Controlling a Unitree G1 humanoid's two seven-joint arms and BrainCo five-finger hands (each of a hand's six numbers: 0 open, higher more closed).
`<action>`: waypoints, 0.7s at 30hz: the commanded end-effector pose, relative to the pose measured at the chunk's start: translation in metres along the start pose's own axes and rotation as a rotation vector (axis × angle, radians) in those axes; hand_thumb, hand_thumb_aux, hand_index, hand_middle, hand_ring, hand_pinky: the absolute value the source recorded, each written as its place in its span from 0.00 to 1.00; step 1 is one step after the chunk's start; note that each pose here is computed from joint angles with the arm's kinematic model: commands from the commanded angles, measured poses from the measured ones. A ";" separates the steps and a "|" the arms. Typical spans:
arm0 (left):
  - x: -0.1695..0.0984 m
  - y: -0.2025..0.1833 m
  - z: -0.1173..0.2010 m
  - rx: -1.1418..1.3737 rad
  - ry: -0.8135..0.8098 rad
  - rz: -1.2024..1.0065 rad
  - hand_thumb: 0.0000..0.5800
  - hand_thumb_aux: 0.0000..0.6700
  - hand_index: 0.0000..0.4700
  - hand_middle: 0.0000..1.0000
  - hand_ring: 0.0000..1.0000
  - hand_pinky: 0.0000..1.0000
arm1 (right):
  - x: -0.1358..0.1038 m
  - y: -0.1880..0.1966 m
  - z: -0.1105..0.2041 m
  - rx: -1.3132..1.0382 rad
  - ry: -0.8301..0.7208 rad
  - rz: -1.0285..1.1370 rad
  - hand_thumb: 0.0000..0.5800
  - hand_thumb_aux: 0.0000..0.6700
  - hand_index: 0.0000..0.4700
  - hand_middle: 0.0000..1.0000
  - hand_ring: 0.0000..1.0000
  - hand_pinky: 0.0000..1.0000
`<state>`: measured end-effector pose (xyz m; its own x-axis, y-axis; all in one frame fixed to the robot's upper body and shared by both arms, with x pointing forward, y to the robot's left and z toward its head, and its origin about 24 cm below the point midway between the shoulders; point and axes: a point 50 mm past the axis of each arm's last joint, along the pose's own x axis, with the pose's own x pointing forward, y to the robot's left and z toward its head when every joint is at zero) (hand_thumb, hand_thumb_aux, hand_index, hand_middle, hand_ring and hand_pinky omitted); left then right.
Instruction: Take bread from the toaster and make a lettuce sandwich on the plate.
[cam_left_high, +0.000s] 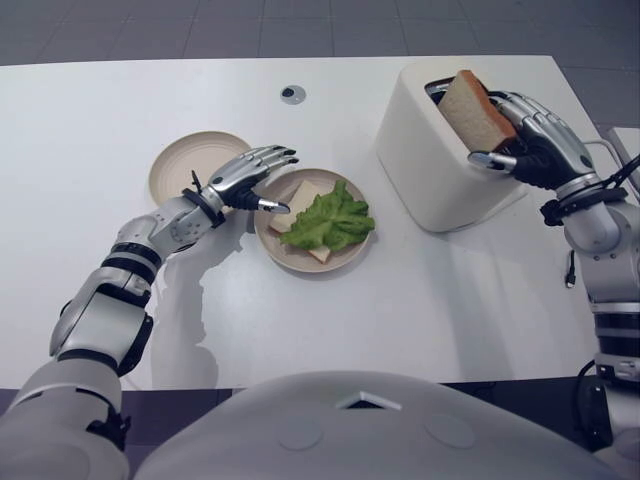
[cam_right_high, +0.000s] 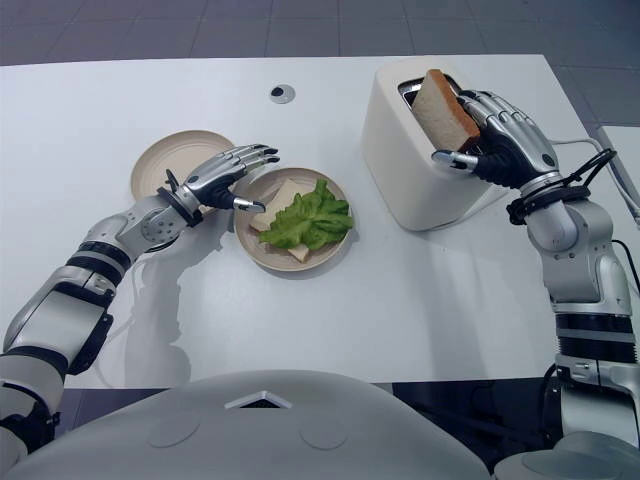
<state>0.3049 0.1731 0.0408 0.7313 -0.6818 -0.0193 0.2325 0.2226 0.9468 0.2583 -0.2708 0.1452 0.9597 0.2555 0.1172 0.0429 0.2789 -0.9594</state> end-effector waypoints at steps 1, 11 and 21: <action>0.002 -0.001 -0.003 0.027 0.020 -0.025 0.00 0.00 0.00 0.00 0.00 0.00 | 0.009 -0.005 0.002 -0.011 -0.016 -0.033 0.78 0.53 0.53 0.00 0.00 0.00; 0.002 0.000 -0.007 0.036 0.034 -0.011 0.00 0.00 0.00 0.00 0.00 0.00 | 0.016 -0.040 0.012 0.052 -0.091 -0.321 1.00 1.00 1.00 1.00 1.00 1.00; -0.024 0.062 0.050 -0.275 -0.483 0.426 0.00 0.00 0.00 0.00 0.00 0.00 | 0.000 -0.074 0.046 0.381 -0.334 -0.553 1.00 1.00 1.00 1.00 1.00 1.00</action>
<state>0.2811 0.1612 0.1016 0.5021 -0.7336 0.4579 0.1825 0.6075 0.7731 0.2481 -0.2559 0.2235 0.7177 0.2188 0.6611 0.3977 0.6505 -0.6470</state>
